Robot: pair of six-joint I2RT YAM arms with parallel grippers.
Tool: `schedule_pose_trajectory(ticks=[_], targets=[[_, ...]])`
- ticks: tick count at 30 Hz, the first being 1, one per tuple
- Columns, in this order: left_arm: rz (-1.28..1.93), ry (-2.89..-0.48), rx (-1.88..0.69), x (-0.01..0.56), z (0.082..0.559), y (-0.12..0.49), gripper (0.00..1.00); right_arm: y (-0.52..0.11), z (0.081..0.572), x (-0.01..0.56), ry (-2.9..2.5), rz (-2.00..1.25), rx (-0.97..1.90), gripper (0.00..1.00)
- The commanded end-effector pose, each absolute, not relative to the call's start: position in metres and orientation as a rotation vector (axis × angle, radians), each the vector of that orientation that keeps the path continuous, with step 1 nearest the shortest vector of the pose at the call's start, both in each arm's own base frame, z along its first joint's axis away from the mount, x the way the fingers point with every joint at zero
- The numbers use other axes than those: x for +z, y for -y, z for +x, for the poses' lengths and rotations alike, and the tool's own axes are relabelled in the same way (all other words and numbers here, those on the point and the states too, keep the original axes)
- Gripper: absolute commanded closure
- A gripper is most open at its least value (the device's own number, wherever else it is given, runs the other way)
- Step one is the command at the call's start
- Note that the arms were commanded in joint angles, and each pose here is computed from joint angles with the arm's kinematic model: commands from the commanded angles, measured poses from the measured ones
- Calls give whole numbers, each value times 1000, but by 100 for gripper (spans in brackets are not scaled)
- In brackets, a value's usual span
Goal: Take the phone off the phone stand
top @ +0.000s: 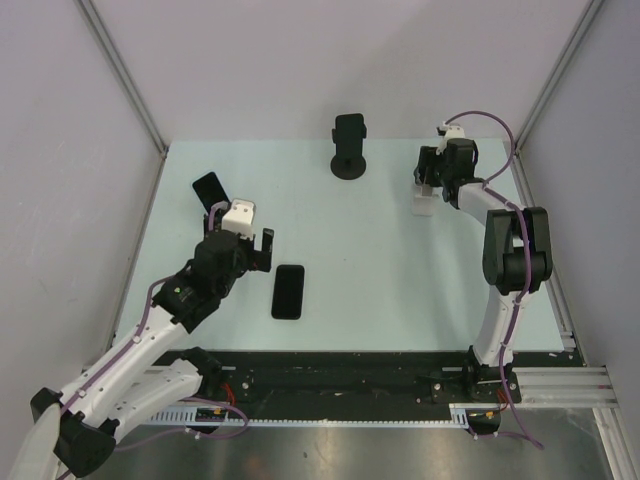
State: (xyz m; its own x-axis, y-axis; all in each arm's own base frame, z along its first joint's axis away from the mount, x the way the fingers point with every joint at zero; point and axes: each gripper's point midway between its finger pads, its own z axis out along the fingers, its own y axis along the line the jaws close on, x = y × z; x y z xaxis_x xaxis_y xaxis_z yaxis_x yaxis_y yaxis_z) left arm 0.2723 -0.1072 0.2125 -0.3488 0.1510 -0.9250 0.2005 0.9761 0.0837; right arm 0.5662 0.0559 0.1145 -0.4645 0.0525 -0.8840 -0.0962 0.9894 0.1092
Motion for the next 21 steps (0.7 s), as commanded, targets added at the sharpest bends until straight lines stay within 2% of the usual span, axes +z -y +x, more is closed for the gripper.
schedule_pose_trajectory(ticks=[1,6,9,10,13,21], targets=[[255,-1904,-35,217,278,105,0,-54,569,122,-2058,44,154,97],[257,-1906,-38,217,277,105,0,-57,568,115,-2075,37,146,91],[255,-1903,-35,218,277,105,0,-60,568,116,-2071,5,160,71],[255,-1901,-34,218,277,104,0,-61,569,117,-2067,-12,158,61],[252,-1896,-35,220,277,104,0,-65,572,120,-2060,-50,168,51],[243,-1886,-31,222,276,101,0,-83,571,114,-2067,-143,258,50]])
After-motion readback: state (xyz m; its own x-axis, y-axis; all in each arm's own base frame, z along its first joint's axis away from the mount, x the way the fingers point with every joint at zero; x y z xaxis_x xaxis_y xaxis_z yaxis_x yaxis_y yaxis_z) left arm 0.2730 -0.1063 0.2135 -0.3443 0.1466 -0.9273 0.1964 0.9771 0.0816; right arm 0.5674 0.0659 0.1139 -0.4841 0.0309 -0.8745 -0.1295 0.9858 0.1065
